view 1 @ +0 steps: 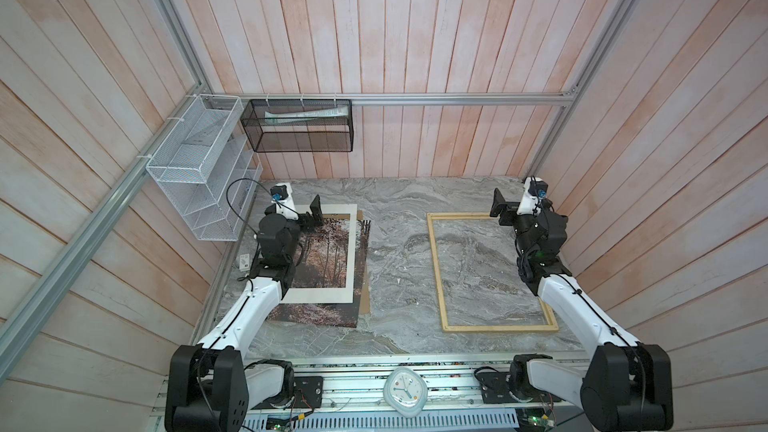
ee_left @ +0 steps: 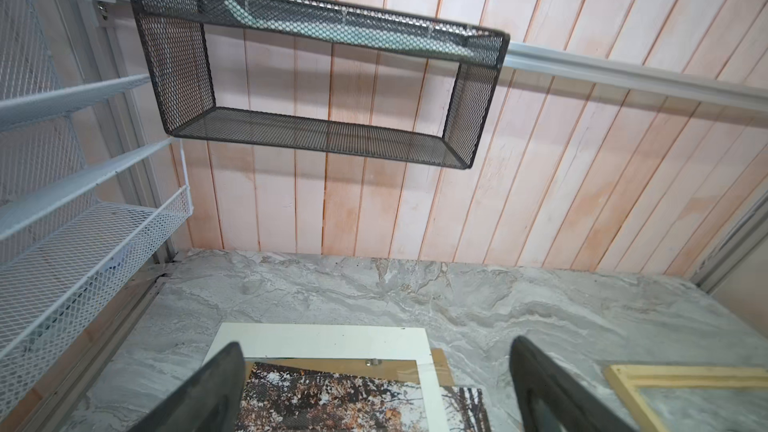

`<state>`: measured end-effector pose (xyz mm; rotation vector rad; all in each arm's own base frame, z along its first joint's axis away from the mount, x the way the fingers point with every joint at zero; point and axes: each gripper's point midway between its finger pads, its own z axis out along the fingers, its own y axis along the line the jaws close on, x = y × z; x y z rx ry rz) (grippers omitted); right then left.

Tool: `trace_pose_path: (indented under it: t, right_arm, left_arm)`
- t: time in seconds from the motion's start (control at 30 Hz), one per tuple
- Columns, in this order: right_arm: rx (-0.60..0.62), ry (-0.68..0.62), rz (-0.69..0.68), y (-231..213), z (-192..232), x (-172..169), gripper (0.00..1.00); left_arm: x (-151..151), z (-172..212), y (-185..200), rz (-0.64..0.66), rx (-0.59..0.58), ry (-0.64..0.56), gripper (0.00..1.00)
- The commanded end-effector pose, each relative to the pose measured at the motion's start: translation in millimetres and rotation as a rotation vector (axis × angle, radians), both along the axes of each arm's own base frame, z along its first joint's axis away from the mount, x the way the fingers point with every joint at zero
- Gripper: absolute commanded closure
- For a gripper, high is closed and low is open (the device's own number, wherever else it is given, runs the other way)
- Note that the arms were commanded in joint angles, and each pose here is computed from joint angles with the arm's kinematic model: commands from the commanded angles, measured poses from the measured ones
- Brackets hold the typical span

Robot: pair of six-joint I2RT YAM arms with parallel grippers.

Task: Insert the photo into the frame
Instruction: 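Raise both arms and move the right gripper toward the wooden frame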

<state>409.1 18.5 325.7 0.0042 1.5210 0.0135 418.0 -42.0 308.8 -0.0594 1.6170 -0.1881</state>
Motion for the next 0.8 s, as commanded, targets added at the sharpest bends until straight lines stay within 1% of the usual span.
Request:
trace_pose_path:
  t: [0.0, 0.07, 0.17, 0.27, 0.33, 0.47, 0.57, 0.63, 0.77]
  right_arm:
    - [0.06, 0.128, -0.032, 2.6, -6.6, -4.9, 0.02]
    - [0.137, 0.178, -0.026, 5.4, 1.0, -3.1, 0.02]
    - [0.188, 0.273, 0.037, 20.9, -2.4, 1.9, 0.02]
    - [0.221, 0.382, 0.088, 40.5, -21.8, 7.1, 0.02]
    - [0.247, 0.494, 0.126, 57.6, -50.4, 9.8, 0.02]
    - [0.256, 0.702, 0.193, 95.9, -110.1, 5.9, 0.12]
    - [0.257, 0.855, 0.223, 121.0, -156.3, -4.2, 0.28]
    - [0.262, 0.955, 0.239, 133.8, -184.4, -14.2, 0.36]
    - [0.246, 1.094, 0.232, 147.8, -224.4, -34.3, 0.41]
  left_arm:
    - [-12.2, -17.6, -3.2, 0.043, -0.066, 0.197, 0.0]
    - [-17.8, -6.9, -6.3, 0.047, -0.088, 0.197, 0.0]
    - [-25.1, -7.6, -6.5, 0.054, -0.125, 0.234, 0.0]
    - [-31.4, -18.4, -9.5, 0.042, -0.135, 0.28, 0.0]
    - [-34.9, -26.6, -12.5, 0.029, -0.136, 0.313, 0.0]
    - [-39.0, -42.3, -11.3, 0.051, -0.159, 0.38, 0.0]
    - [-38.6, -58.3, -8.7, 0.085, -0.164, 0.454, 0.0]
    - [-36.8, -65.4, -14.6, 0.058, -0.162, 0.489, 0.0]
    - [-36.4, -69.0, -25.0, 0.02, -0.162, 0.501, 0.0]
